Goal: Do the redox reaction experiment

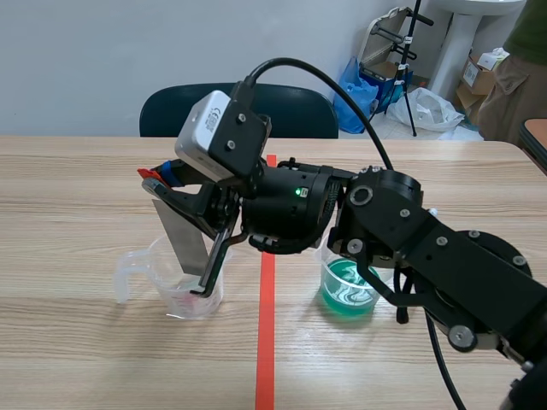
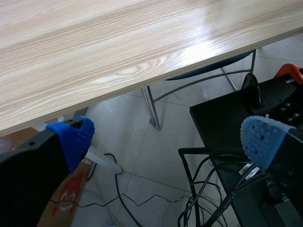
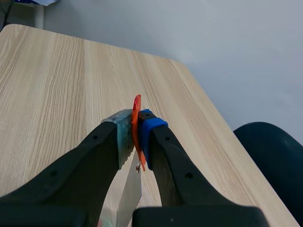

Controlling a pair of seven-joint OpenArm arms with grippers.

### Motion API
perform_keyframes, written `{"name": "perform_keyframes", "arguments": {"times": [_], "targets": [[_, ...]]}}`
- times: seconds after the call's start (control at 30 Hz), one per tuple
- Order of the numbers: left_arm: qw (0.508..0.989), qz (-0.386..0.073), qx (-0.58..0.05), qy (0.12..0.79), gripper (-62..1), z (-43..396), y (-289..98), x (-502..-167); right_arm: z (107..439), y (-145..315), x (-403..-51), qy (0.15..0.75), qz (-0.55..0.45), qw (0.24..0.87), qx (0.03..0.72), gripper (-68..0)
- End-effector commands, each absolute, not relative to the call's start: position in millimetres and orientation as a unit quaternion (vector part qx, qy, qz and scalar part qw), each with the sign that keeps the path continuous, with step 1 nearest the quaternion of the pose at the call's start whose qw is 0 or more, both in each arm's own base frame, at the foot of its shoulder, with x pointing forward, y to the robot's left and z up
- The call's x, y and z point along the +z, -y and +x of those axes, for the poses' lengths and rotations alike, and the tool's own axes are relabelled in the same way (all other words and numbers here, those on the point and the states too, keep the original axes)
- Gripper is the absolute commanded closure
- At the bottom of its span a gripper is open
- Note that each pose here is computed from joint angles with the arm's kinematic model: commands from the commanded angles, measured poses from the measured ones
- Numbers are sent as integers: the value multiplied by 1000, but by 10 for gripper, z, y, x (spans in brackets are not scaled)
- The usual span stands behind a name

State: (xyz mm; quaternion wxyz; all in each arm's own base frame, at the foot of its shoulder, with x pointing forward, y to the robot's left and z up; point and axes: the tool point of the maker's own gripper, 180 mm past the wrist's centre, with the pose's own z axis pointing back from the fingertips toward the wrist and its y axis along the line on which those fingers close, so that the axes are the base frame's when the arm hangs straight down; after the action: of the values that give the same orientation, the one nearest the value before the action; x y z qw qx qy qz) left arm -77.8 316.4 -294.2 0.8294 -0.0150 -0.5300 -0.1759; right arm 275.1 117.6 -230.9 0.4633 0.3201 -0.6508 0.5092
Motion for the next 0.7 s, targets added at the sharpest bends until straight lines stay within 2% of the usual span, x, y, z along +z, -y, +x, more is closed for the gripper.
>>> {"name": "perform_keyframes", "arguments": {"times": [0.0, 0.37, 0.67], "targets": [[817, -18, -173, 550, -623, -760, -3127, -2855, 2833, -1158, -2194, 667, 308, 450, 507, -6], [817, -18, -173, 550, -623, -759, -3127, -2855, 2858, -1120, -2386, 652, 307, 470, 510, -6], [817, -18, -173, 550, -623, -758, -3127, -2855, 2858, -1120, -2386, 652, 307, 470, 510, -6]]}}
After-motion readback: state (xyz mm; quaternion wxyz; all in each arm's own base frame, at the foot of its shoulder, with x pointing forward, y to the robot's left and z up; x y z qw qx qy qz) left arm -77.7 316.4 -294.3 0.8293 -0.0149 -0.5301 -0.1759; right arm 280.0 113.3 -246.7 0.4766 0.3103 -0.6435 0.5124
